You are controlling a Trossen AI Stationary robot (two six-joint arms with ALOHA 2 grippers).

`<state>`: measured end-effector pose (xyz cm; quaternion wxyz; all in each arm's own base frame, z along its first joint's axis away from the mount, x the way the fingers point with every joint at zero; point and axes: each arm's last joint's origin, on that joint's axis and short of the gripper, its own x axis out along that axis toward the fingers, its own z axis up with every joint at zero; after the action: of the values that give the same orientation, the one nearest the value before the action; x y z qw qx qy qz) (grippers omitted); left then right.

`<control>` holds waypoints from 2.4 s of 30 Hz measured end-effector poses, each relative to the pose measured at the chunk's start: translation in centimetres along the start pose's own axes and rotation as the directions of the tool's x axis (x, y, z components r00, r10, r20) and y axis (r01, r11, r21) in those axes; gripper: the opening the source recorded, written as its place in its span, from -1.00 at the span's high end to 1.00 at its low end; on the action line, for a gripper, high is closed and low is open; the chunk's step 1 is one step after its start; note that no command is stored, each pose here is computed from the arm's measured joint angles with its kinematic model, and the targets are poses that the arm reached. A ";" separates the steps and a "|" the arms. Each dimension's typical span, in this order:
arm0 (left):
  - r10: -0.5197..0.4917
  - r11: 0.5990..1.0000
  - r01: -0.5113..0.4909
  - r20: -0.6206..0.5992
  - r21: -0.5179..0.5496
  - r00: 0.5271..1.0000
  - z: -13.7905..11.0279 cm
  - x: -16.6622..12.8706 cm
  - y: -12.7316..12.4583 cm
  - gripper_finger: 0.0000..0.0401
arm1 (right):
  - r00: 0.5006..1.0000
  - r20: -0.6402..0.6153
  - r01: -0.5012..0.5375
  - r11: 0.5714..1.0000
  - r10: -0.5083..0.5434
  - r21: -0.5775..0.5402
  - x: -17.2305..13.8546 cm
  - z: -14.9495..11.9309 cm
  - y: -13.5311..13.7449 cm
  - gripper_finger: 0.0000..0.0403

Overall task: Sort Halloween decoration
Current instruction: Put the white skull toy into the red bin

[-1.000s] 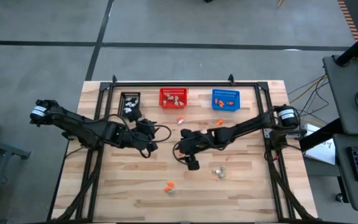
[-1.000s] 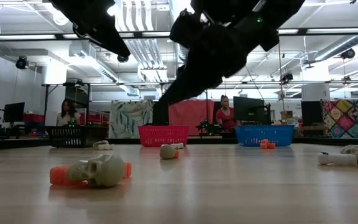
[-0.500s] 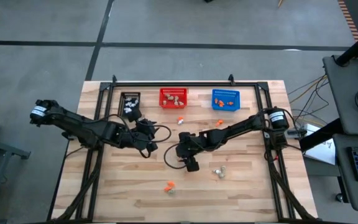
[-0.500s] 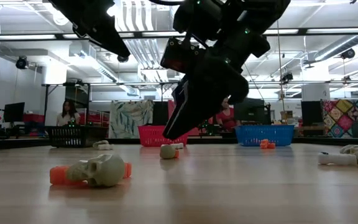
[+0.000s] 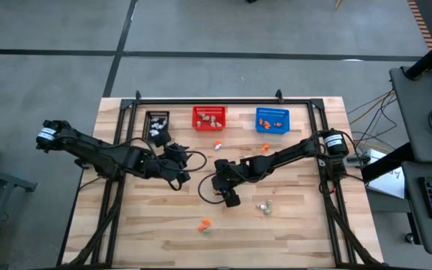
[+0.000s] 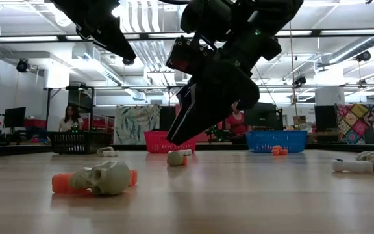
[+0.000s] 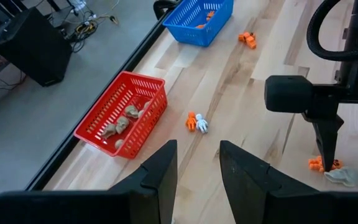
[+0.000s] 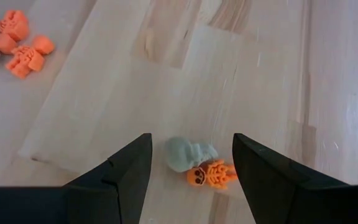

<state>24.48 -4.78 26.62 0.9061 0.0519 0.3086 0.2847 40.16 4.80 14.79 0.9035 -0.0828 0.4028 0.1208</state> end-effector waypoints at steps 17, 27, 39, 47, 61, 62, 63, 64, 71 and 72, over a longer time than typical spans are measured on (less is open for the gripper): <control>-0.001 1.000 0.001 0.002 -0.002 1.000 0.0 0.0 0.0 0.49 | 0.998 0.014 0.055 0.998 -0.055 -0.011 0.0 0.3 0.4 -0.07; -0.001 1.000 0.001 0.003 -0.004 1.000 0.0 0.0 0.0 0.49 | 0.997 -0.064 0.033 0.999 -0.033 -0.002 2.2 -0.6 0.7 -0.07; -0.002 1.000 0.002 0.006 -0.003 1.000 0.1 0.0 0.0 0.49 | 0.994 -0.098 0.042 0.999 -0.043 -0.012 2.3 -0.1 0.5 -0.06; -0.002 1.000 0.002 0.006 0.004 1.000 0.1 0.0 0.0 0.49 | 0.993 -0.106 0.041 0.999 -0.042 -0.004 2.3 -0.2 0.5 -0.01; -0.002 1.000 0.002 0.007 0.004 1.000 0.1 0.0 0.0 0.49 | 0.993 -0.106 0.042 0.999 -0.042 -0.005 2.4 -0.2 0.5 0.38; -0.002 1.000 0.002 0.007 0.005 1.000 0.1 0.0 0.0 0.49 | 0.994 -0.105 0.042 0.999 -0.042 -0.005 2.3 -0.2 0.5 0.38; -0.002 1.000 0.002 0.007 0.008 1.000 0.1 0.0 0.0 0.49 | 0.994 -0.104 0.042 0.999 -0.042 -0.005 2.3 -0.1 0.5 0.39; -0.002 1.000 0.002 0.007 0.009 1.000 0.1 0.0 0.0 0.49 | 0.994 -0.103 0.042 0.999 -0.042 -0.005 2.3 -0.1 0.5 0.39; 0.038 0.999 -0.038 0.027 0.007 0.999 0.2 -0.1 0.1 0.49 | 0.996 -0.072 0.048 0.999 -0.048 -0.004 1.8 1.2 0.2 0.41; 0.040 0.999 -0.040 0.030 0.004 0.999 0.2 -0.2 0.2 0.49 | 0.997 -0.066 0.049 0.999 -0.050 -0.003 1.7 1.5 0.1 0.43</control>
<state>24.39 -4.69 26.96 0.9046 0.0646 0.2945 0.3013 42.23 5.56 14.51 0.8923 -0.0974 0.4302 0.0959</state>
